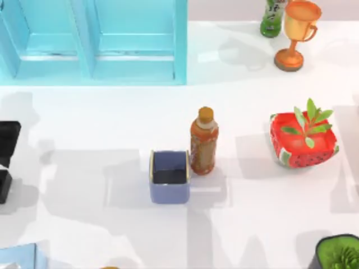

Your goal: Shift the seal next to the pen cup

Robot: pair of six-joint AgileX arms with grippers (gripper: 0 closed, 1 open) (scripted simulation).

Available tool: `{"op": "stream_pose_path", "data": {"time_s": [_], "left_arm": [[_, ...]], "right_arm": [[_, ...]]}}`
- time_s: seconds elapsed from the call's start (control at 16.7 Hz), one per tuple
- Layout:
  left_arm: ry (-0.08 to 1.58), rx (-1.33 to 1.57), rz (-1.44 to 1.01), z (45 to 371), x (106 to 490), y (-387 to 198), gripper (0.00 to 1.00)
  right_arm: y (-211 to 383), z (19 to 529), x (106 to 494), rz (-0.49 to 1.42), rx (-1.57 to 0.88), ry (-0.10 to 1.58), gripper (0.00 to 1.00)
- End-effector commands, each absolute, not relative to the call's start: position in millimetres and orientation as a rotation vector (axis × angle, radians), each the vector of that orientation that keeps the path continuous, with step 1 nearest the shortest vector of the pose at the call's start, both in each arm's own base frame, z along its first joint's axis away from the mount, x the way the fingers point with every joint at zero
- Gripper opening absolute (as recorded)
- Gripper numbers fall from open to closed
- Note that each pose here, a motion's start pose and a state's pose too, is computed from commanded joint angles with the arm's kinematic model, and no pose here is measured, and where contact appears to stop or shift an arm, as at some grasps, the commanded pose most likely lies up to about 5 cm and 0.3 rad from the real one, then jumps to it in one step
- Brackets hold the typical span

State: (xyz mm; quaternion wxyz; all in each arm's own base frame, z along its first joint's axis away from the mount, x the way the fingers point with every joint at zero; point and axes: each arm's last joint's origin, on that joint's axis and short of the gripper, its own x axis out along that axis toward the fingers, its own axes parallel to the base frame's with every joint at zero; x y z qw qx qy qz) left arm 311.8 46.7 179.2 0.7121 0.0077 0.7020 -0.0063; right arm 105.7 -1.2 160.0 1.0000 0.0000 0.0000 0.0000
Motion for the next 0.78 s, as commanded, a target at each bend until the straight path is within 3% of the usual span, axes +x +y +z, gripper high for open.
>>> {"op": "stream_pose_path", "data": {"time_s": [0.18, 0.48, 0.78], "left_arm": [[1.569, 0.016, -0.016, 153, 308, 46, 1.00], [1.571, 0.015, -0.016, 149, 307, 46, 1.00], [1.571, 0.015, -0.016, 149, 307, 46, 0.62]], "right_arm": [[-1, 160, 106, 0.000, 0.000, 0.000, 1.00], [-1, 160, 106, 0.000, 0.000, 0.000, 1.00], [-1, 160, 106, 0.000, 0.000, 0.000, 1.00]]}}
